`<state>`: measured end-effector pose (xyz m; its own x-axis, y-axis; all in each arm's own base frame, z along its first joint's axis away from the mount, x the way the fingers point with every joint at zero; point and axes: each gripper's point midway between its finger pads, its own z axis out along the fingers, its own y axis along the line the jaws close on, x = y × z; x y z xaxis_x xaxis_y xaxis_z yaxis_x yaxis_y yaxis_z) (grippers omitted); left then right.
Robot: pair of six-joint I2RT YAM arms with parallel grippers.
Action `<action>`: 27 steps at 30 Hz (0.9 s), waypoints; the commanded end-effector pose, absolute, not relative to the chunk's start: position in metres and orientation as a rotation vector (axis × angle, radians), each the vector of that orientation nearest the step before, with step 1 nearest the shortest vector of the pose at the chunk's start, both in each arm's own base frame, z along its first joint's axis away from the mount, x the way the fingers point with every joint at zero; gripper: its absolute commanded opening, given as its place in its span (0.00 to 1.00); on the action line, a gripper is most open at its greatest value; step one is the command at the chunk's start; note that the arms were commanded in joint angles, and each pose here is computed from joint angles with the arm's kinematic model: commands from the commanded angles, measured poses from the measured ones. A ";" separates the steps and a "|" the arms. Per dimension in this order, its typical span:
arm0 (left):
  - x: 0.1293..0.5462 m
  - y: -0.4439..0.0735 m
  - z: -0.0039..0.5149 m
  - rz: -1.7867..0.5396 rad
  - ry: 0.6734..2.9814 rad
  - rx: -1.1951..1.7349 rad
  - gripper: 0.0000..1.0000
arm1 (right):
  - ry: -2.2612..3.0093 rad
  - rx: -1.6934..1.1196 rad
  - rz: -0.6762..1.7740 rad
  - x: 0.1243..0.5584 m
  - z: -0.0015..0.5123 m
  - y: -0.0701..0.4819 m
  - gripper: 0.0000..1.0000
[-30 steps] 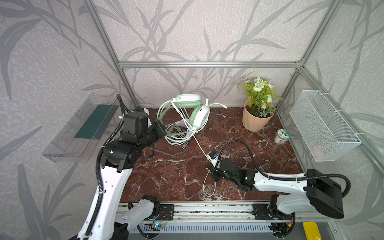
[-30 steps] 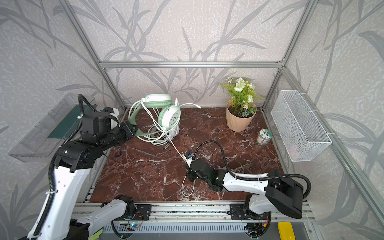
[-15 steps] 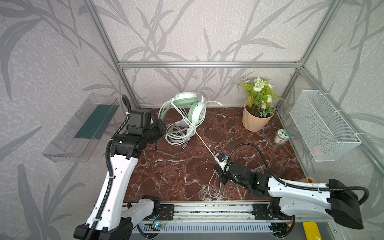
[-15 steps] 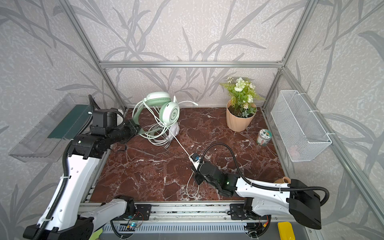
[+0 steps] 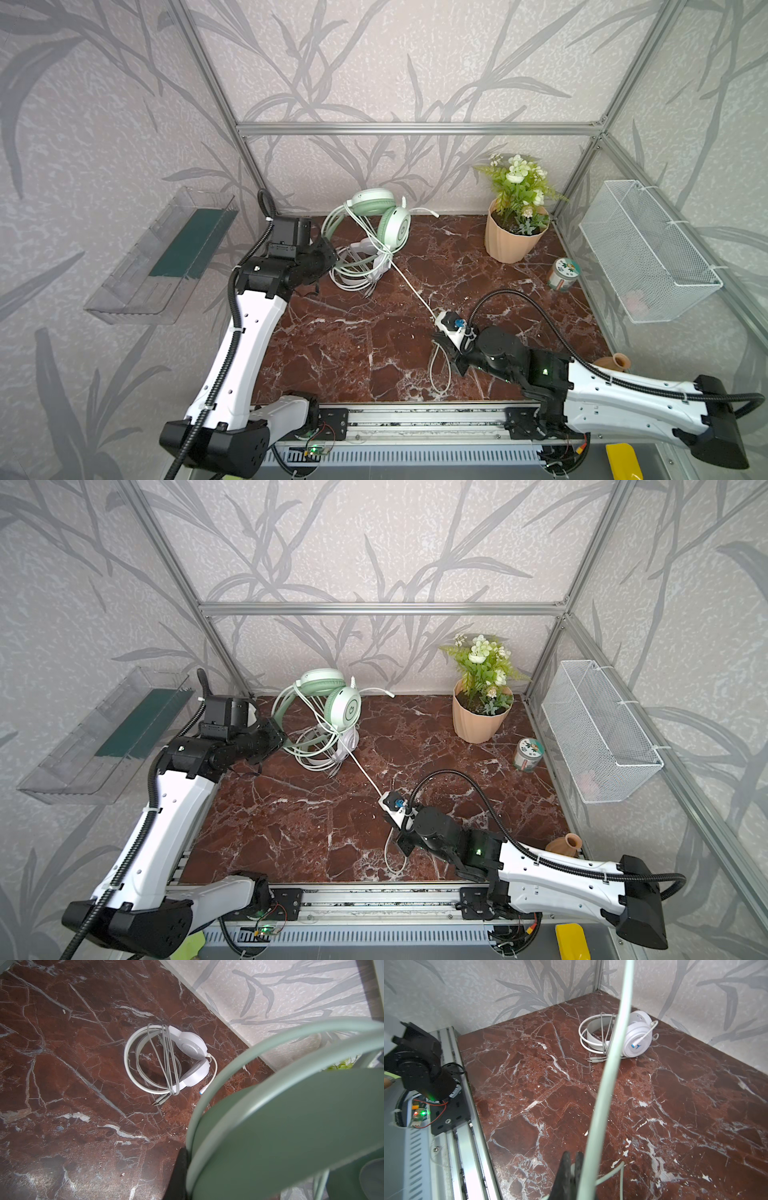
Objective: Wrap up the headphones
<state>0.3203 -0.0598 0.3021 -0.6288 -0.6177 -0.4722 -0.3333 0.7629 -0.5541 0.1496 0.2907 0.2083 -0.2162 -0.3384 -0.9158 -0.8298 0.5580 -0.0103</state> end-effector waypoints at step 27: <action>0.319 -0.110 0.188 -0.296 2.670 -0.315 0.00 | 1.297 -1.439 0.184 0.117 0.354 0.314 0.00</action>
<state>0.3099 -0.1142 0.1819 -0.8916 -0.3198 -0.3206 -0.2148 0.9219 -0.3224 0.1174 0.3140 0.3302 0.2994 -0.5859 -0.7530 -0.8104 0.2603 -0.5248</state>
